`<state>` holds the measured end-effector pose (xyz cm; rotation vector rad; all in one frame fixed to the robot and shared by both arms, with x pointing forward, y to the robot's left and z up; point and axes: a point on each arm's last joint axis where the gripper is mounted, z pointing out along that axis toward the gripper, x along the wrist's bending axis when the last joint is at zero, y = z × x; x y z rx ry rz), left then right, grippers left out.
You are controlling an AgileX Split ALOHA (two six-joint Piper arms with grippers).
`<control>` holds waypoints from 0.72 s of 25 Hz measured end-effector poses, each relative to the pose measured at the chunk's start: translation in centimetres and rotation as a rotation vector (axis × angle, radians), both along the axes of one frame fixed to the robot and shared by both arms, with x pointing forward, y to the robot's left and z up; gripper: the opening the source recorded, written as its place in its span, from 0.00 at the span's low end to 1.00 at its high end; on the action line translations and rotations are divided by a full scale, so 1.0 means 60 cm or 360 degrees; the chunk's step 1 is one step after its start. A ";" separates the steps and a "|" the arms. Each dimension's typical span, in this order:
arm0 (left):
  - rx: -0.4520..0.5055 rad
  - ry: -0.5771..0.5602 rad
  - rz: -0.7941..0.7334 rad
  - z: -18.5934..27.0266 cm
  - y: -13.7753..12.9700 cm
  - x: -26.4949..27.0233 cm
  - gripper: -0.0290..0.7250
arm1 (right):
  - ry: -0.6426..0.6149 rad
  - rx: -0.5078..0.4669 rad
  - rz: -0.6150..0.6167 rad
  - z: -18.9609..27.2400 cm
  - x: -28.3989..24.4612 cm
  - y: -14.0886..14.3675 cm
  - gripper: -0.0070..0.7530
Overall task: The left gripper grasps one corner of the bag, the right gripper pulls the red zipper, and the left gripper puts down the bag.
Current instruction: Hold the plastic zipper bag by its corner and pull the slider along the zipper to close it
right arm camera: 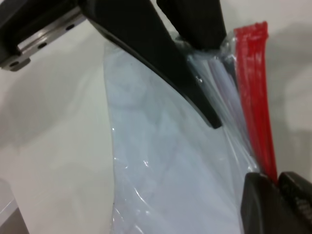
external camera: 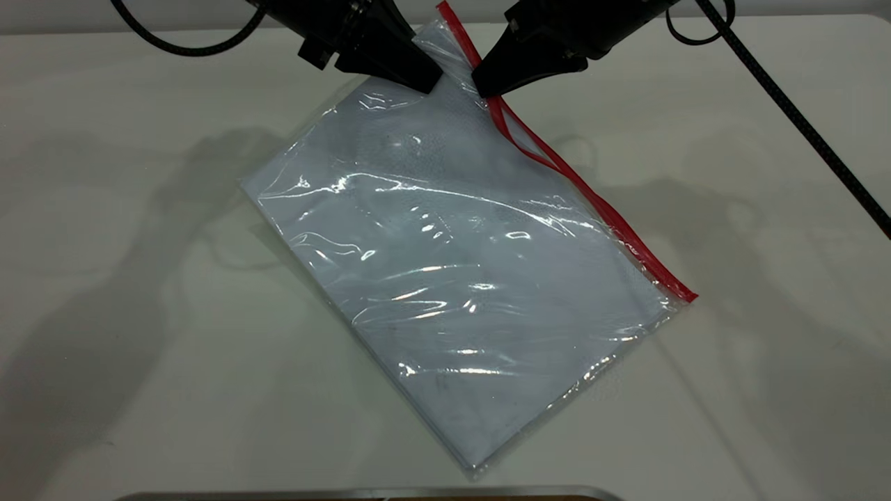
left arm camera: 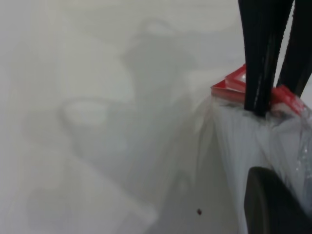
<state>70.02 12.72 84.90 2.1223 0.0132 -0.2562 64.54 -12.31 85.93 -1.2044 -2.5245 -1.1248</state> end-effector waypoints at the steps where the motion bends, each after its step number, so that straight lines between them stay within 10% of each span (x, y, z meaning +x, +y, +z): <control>1: -0.0001 0.0000 0.0003 0.000 0.001 0.000 0.11 | -0.0002 -0.0003 -0.0002 0.000 0.000 0.000 0.08; 18: -0.0014 0.0045 0.0154 0.004 0.055 0.020 0.11 | -0.0007 -0.0212 0.0121 -0.028 -0.007 -0.019 0.09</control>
